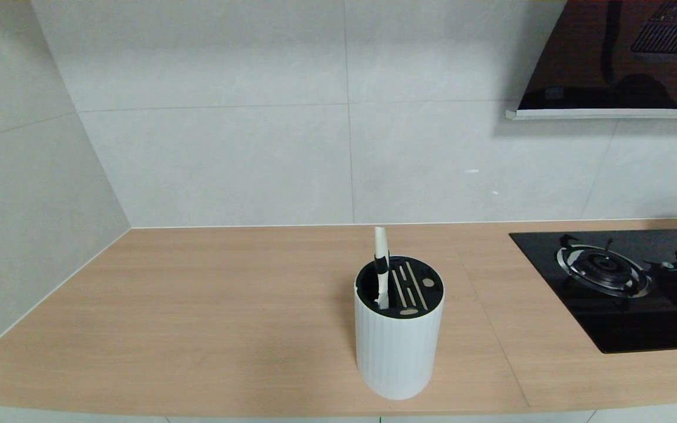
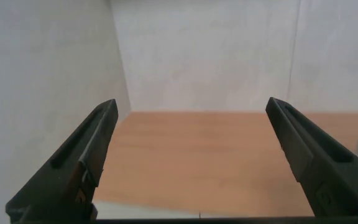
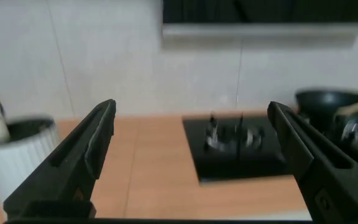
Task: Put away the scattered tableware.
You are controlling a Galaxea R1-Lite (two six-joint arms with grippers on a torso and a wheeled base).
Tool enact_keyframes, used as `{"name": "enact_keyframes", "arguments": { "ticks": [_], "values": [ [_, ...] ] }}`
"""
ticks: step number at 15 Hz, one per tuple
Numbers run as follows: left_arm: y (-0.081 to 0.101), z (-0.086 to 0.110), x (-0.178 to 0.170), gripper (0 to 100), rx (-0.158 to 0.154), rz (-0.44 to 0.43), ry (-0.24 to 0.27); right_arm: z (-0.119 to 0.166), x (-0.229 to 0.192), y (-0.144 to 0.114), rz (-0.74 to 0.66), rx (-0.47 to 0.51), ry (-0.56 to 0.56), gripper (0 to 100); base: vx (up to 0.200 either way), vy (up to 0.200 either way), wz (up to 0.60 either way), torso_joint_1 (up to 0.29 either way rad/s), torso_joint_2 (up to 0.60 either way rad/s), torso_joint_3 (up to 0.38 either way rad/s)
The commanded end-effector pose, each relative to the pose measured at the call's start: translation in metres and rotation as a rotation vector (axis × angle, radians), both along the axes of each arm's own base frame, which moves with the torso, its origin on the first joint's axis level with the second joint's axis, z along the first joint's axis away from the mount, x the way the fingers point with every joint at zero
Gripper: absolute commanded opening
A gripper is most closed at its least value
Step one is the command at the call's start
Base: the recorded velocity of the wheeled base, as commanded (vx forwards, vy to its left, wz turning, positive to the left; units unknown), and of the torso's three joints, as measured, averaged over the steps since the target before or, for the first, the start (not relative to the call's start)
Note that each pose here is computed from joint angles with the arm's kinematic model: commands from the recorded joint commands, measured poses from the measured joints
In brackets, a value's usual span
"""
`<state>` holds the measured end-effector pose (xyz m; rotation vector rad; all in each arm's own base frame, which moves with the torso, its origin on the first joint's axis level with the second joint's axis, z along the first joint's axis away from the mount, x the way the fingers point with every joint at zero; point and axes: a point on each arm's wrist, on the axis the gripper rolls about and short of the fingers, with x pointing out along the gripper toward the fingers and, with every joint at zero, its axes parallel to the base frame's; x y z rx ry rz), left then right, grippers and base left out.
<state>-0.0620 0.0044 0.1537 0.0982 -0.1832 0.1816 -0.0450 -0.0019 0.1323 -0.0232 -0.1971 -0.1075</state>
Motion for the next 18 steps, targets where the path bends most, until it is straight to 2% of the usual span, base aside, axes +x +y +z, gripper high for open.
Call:
{"name": "enact_keyframes", "arguments": {
  "ticks": [1, 3, 5, 6, 7, 8, 18],
  "values": [
    [-0.001, -0.025, 0.013, 100, -0.015, -0.028, 0.083, -0.033, 0.016, 0.000, 0.026, -0.002, 0.079, 100, 0.000, 0.000, 0.00, 0.000, 0.00, 0.000],
    [-0.003, -0.045, 0.026, 100, -0.024, -0.110, 0.109, -0.046, 0.022, 0.001, 0.075, 0.004, 0.097, 100, 0.000, 0.000, 0.00, 0.000, 0.00, 0.000],
    [-0.004, -0.068, 0.037, 100, -0.009, -0.149, 0.128, -0.049, 0.022, 0.002, 0.093, 0.013, 0.124, 100, 0.000, 0.000, 0.00, 0.000, 0.00, 0.000],
    [-0.004, -0.074, 0.039, 100, -0.017, -0.171, 0.150, -0.056, 0.022, 0.002, 0.108, 0.009, 0.187, 100, 0.000, 0.000, 0.00, 0.000, 0.00, 0.000],
    [-0.004, -0.075, 0.039, 100, -0.026, -0.183, 0.157, -0.057, 0.022, 0.002, 0.108, 0.010, 0.202, 100, 0.000, 0.000, 0.00, 0.000, 0.00, 0.000],
    [-0.006, -0.079, 0.039, 100, -0.056, -0.239, 0.199, -0.057, 0.022, 0.002, 0.109, 0.009, 0.199, 100, 0.000, 0.000, 0.00, 0.000, 0.00, 0.000],
    [-0.006, -0.079, 0.039, 100, -0.067, -0.251, 0.197, -0.057, 0.022, 0.002, 0.113, 0.034, 0.198, 100, 0.000, 0.000, 0.00, 0.000, 0.00, 0.000]
  ]
}}
